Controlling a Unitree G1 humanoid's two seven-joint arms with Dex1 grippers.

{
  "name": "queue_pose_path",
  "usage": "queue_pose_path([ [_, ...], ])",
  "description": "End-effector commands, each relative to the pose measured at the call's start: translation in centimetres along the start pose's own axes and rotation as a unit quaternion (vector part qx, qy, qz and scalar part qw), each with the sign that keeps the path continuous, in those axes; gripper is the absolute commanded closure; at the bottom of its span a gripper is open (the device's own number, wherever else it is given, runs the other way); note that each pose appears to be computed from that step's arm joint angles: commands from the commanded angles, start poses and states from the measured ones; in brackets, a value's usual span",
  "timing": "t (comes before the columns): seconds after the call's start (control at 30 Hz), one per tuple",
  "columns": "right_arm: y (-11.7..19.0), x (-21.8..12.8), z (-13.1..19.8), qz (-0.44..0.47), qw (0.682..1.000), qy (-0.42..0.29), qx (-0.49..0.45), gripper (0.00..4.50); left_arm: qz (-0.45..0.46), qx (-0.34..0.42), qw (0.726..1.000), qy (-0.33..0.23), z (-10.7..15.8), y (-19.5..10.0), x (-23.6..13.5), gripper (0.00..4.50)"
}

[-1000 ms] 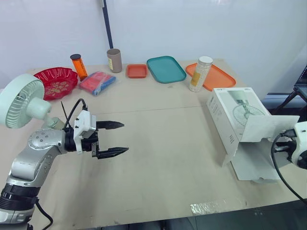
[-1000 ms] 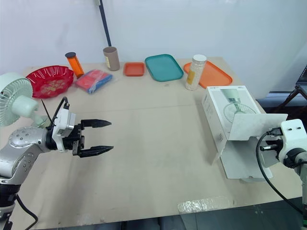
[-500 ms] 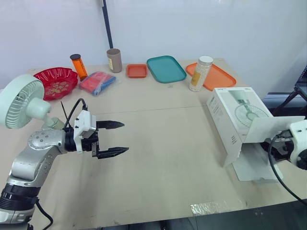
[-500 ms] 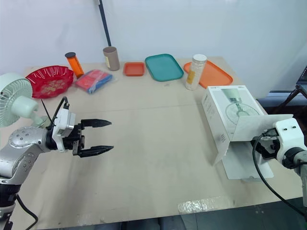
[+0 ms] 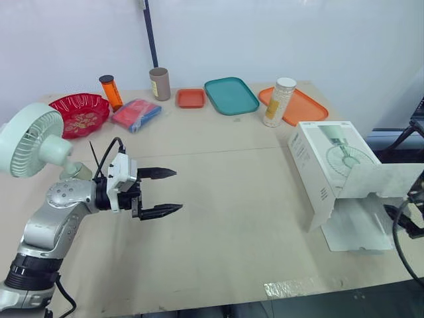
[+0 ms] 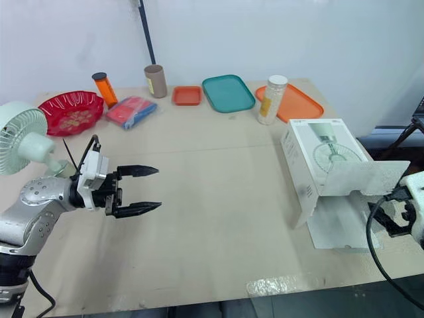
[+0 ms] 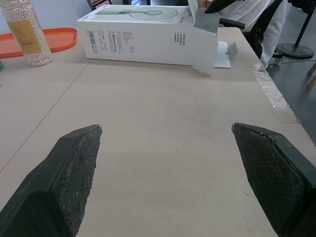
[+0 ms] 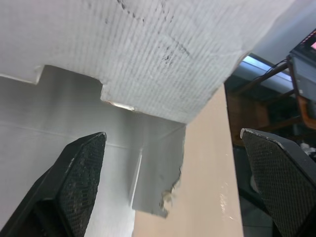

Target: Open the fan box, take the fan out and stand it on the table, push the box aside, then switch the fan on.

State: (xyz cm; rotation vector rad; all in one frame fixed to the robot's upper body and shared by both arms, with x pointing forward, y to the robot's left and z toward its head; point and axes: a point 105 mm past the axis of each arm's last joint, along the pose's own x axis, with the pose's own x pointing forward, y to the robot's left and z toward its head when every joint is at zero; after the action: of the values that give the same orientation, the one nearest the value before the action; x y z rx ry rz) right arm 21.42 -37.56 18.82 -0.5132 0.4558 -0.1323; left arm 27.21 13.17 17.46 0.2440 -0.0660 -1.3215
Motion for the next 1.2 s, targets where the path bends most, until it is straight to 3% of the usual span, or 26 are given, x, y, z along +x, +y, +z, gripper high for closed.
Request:
queue_pose_path([
  [0.03,-1.3,-1.9,1.8,-0.037,0.999,-0.025,-0.021,0.03,-0.007,0.013,1.0,-0.004,0.5,0.0,0.3,0.0],
  [0.27,-2.4,-3.8,7.7,-0.046,0.991,-0.125,-0.029,0.03,0.0,0.005,1.0,-0.01,0.5,0.0,0.4,0.0],
  [0.43,2.5,-5.1,14.1,0.112,0.96,-0.255,-0.007,0.03,0.013,0.004,1.0,-0.011,0.6,-0.4,0.1,0.0],
  [0.63,10.8,-6.2,18.3,0.334,0.881,-0.333,-0.013,0.03,0.052,0.003,0.999,-0.006,1.1,-1.2,-0.9,0.0],
  [0.77,14.3,-6.4,18.7,0.414,0.846,-0.335,-0.021,0.03,0.091,-0.006,0.996,0.004,1.1,-2.1,-1.9,0.0],
  [0.9,17.9,-7.1,16.5,0.487,0.805,-0.328,-0.088,0.03,0.177,-0.007,0.984,0.024,0.1,-3.7,-3.4,0.0],
  [1.1,20.0,-5.6,14.9,0.521,0.773,-0.344,-0.11,0.03,0.272,0.012,0.962,0.031,0.1,-5.0,-5.1,0.0],
  [1.2,20.4,-4.5,14.8,0.526,0.765,-0.353,-0.119,0.03,0.344,0.025,0.938,0.04,0.0,-5.5,-6.5,0.0],
])
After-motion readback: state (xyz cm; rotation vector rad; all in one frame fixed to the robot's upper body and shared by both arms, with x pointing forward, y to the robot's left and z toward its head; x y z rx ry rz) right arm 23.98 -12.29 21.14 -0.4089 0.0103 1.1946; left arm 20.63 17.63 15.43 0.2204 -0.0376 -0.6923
